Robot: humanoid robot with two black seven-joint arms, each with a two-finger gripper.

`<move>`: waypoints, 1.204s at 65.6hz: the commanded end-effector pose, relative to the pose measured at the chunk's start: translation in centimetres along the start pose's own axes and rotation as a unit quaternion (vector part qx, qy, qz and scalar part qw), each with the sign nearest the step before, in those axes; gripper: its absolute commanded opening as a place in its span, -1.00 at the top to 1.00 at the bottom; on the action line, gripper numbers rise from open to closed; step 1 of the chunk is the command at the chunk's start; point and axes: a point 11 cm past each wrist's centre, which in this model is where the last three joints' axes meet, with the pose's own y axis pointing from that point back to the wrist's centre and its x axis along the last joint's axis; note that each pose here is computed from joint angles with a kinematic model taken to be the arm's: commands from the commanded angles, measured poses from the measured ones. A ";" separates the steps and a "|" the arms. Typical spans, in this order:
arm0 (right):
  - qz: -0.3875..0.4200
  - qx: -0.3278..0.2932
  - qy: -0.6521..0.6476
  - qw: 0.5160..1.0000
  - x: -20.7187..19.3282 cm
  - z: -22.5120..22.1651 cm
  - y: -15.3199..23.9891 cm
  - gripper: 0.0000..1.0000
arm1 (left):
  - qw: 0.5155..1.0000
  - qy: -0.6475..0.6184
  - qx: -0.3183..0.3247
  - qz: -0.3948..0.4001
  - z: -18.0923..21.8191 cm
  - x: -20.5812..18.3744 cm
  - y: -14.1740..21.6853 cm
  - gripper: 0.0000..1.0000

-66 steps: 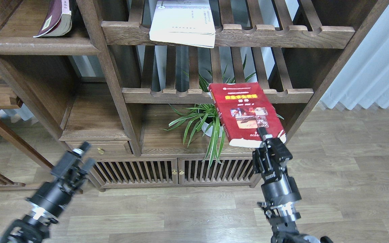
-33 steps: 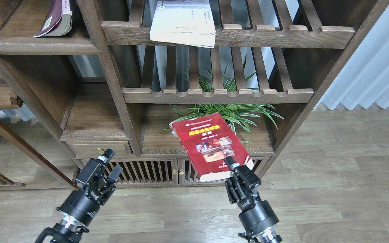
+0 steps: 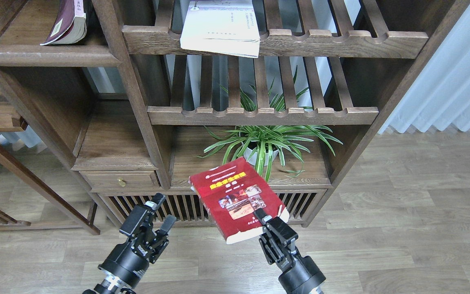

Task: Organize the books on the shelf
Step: 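Pinch the red book between both grippers, then carry the red book with the left gripper up to the high side shelf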

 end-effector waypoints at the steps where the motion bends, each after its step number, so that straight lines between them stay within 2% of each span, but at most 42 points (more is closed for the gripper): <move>1: 0.003 -0.017 0.003 1.000 0.2 1.0 0.1 0.89 | 1.000 0.002 0.014 0.008 -0.8 0.5 -0.3 -0.98; 14: 0.005 -0.041 0.005 0.999 0.3 1.9 0.1 0.88 | 1.000 0.000 0.020 0.011 -1.0 0.7 -0.3 -0.71; 31: 0.006 -0.053 0.003 0.999 0.3 2.5 0.2 0.87 | 0.999 0.001 0.044 0.028 -2.2 1.8 -0.3 -0.20; 37: 0.007 -0.060 0.007 0.998 0.4 2.7 0.3 0.86 | 0.998 0.003 0.046 0.029 -2.4 1.8 -0.2 0.12; 41: 0.008 -0.065 0.014 0.998 0.4 2.8 0.3 0.84 | 0.998 0.003 0.050 0.029 -2.5 1.8 -0.3 0.41; 51: 0.008 -0.066 0.018 0.998 0.4 2.8 0.3 0.84 | 0.998 0.002 0.052 0.028 -2.6 1.8 -0.4 0.76; 66: 0.011 -0.065 0.018 0.998 0.6 2.7 0.4 0.80 | 0.998 0.003 0.050 0.027 -2.6 1.7 -0.4 0.80; 70: 0.012 -0.064 0.018 0.998 0.7 2.7 0.4 0.65 | 0.998 0.003 0.051 0.025 -2.6 1.6 -0.5 0.80; 73: 0.012 -0.065 0.019 0.998 0.7 2.7 0.4 0.37 | 0.998 0.002 0.050 0.021 -2.5 1.4 -0.6 0.81; 74: 0.013 -0.066 0.020 0.998 0.8 2.7 0.4 0.13 | 0.999 0.001 0.049 0.019 -2.4 1.2 -0.6 0.81; 76: 0.014 -0.067 0.022 0.997 0.8 2.8 0.4 -0.13 | 0.999 0.001 0.047 0.018 -2.3 1.1 -0.7 0.81; 77: 0.015 -0.068 0.025 0.997 0.9 2.7 0.5 -0.45 | 0.999 -0.001 0.044 0.016 -2.0 1.0 -0.7 0.81; 79: 0.015 -0.070 0.029 0.997 0.9 2.7 0.5 -0.58 | 0.999 -0.001 0.043 0.015 -2.0 0.9 -0.7 0.82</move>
